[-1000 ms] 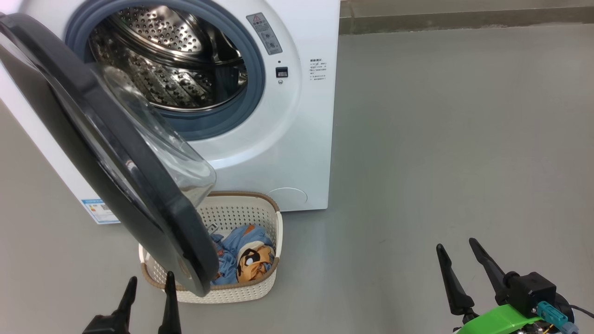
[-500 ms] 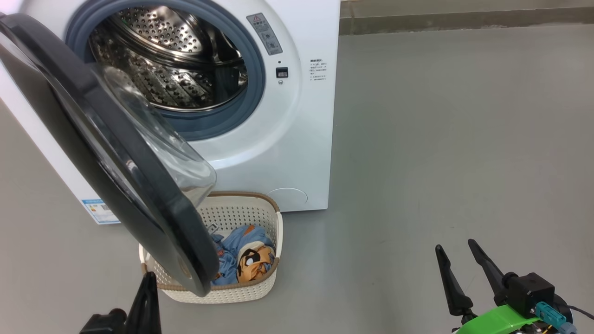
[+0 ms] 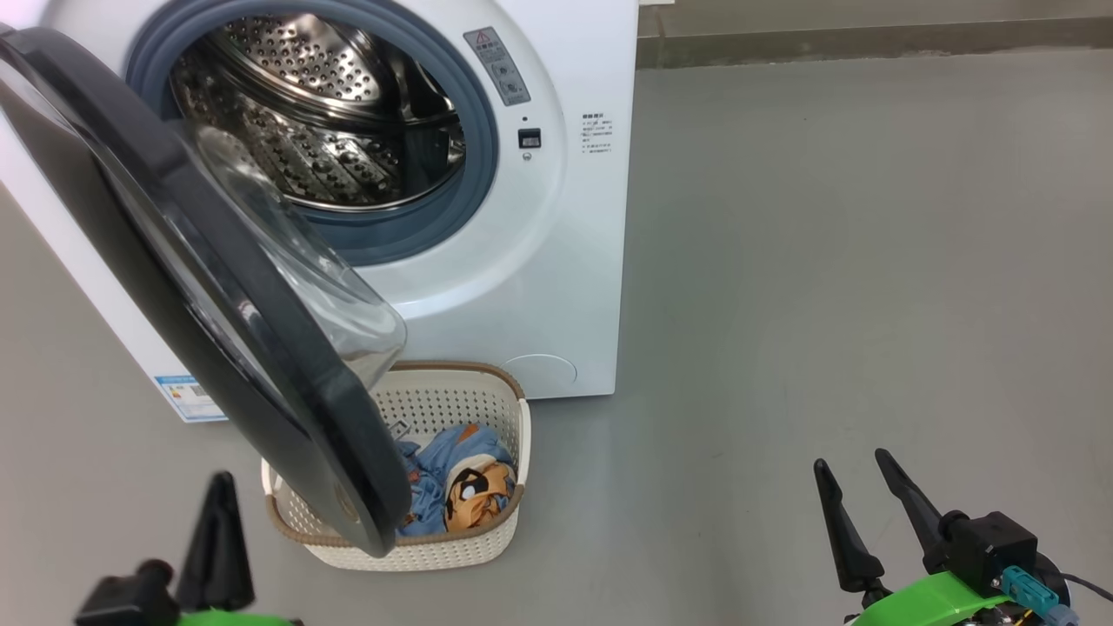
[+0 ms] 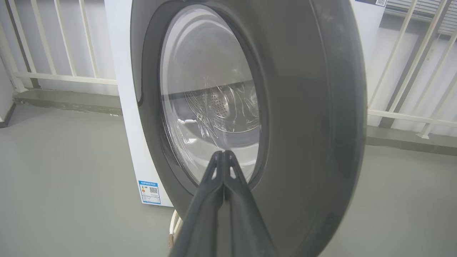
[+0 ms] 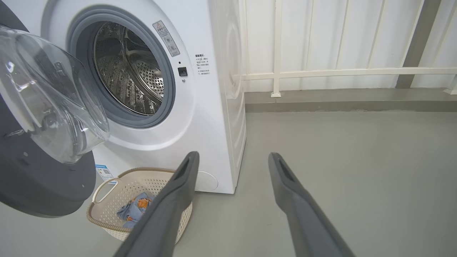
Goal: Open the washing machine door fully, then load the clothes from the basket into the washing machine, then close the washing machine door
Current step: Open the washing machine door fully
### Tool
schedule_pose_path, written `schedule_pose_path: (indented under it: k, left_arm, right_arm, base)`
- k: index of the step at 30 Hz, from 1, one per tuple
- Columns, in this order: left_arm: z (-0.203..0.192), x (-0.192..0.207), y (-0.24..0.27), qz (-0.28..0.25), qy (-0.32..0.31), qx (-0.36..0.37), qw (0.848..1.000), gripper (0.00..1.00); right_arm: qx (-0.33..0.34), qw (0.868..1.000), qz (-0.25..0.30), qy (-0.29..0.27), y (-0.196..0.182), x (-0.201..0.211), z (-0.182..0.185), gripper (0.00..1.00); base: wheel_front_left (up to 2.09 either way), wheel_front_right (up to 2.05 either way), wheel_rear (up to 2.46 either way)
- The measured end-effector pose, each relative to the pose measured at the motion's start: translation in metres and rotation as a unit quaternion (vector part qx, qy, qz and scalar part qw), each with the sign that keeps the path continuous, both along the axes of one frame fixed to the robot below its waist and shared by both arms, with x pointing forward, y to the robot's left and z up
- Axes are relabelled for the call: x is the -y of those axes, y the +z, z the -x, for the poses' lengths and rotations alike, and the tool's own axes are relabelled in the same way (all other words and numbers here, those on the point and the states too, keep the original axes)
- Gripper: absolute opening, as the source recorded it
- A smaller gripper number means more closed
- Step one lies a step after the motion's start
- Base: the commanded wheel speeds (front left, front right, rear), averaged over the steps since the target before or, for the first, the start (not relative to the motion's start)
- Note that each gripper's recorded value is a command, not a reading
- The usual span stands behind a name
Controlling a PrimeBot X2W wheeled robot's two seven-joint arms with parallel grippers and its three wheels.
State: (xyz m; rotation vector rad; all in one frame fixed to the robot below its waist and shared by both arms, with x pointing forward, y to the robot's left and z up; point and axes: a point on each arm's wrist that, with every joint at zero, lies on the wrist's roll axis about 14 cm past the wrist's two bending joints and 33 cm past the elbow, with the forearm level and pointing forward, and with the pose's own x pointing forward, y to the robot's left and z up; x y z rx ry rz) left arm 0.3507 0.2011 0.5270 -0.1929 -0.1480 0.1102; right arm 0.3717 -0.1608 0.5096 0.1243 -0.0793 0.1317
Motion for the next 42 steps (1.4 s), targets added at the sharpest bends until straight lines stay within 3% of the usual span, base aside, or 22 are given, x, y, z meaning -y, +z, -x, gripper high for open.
schedule_pose_path:
  k: [13,23,30,42]
  left_arm:
    - [-0.017,-0.010,0.098,-0.049,0.010,0.145,0.988,0.00]
    - [-0.023,0.026,0.153,-0.086,-0.037,0.226,0.970,0.00]
    - [-0.026,0.067,0.149,-0.078,-0.100,0.224,0.966,0.00]
    - [-0.040,0.112,0.084,-0.040,-0.178,0.124,0.975,0.00]
  right_arm:
    - [0.002,1.000,-0.005,-0.005,0.001,0.001,0.001,1.00]
    - [0.002,1.000,-0.006,-0.011,0.001,0.004,0.003,1.00]
    - [0.004,1.000,-0.008,-0.018,0.002,0.009,0.005,1.00]
    - [0.003,1.000,-0.009,-0.029,0.002,0.016,0.009,1.00]
  base:
    - [0.00,0.00,0.00]
    - [0.00,0.00,0.00]
    - [0.00,0.00,0.00]
    - [0.00,0.00,0.00]
